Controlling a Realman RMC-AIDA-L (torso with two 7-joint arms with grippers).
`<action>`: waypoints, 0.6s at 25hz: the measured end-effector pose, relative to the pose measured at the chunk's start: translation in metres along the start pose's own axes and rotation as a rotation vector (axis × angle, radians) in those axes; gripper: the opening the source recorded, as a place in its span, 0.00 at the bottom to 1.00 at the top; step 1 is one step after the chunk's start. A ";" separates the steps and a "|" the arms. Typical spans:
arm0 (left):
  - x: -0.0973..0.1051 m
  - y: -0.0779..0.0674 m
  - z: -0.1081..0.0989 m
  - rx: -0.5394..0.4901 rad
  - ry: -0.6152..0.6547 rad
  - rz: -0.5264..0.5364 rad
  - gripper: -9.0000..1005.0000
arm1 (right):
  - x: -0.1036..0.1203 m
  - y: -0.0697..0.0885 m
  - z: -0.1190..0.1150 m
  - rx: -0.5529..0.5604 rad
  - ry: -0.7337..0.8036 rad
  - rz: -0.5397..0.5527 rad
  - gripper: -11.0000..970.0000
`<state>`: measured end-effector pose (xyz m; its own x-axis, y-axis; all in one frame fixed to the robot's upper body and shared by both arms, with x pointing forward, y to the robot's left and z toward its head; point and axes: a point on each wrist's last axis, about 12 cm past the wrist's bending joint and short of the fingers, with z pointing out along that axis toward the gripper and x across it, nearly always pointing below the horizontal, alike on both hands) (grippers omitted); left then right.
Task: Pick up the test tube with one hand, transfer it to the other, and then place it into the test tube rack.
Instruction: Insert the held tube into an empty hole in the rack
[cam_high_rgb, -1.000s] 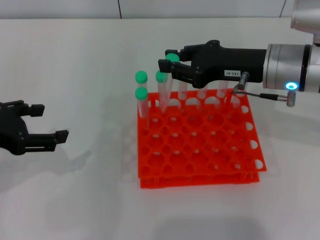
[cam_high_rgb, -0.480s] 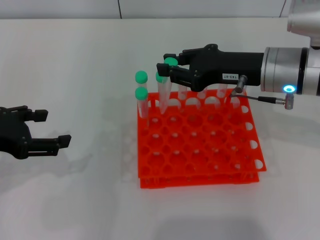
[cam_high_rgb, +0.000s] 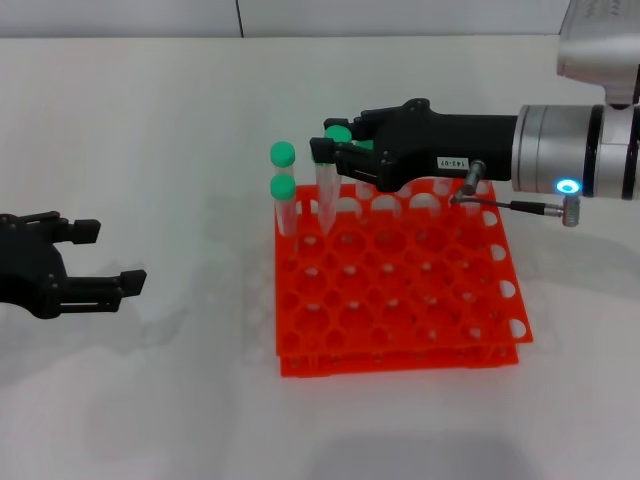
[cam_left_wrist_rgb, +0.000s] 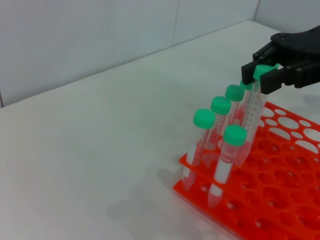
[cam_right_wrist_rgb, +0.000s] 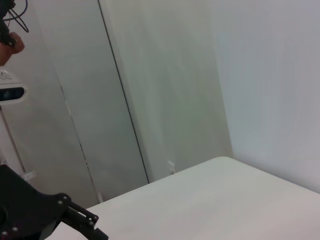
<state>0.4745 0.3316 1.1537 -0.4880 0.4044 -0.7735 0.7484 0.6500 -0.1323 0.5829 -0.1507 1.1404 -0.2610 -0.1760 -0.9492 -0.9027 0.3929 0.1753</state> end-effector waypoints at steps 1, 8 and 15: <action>0.000 0.000 0.000 0.000 0.000 0.000 0.86 | 0.000 0.000 0.000 0.001 0.001 -0.001 0.27; 0.001 0.000 0.001 0.003 0.004 -0.003 0.86 | 0.003 0.001 0.004 0.010 0.012 -0.007 0.27; 0.001 0.000 0.001 0.003 0.005 0.001 0.86 | 0.005 0.003 0.005 0.017 0.013 -0.017 0.27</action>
<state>0.4742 0.3313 1.1522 -0.4892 0.4080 -0.7708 0.7503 0.6474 -0.1335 0.5810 -0.1456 1.1351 -0.2498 -0.1942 -0.9486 -0.9014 0.4045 0.1545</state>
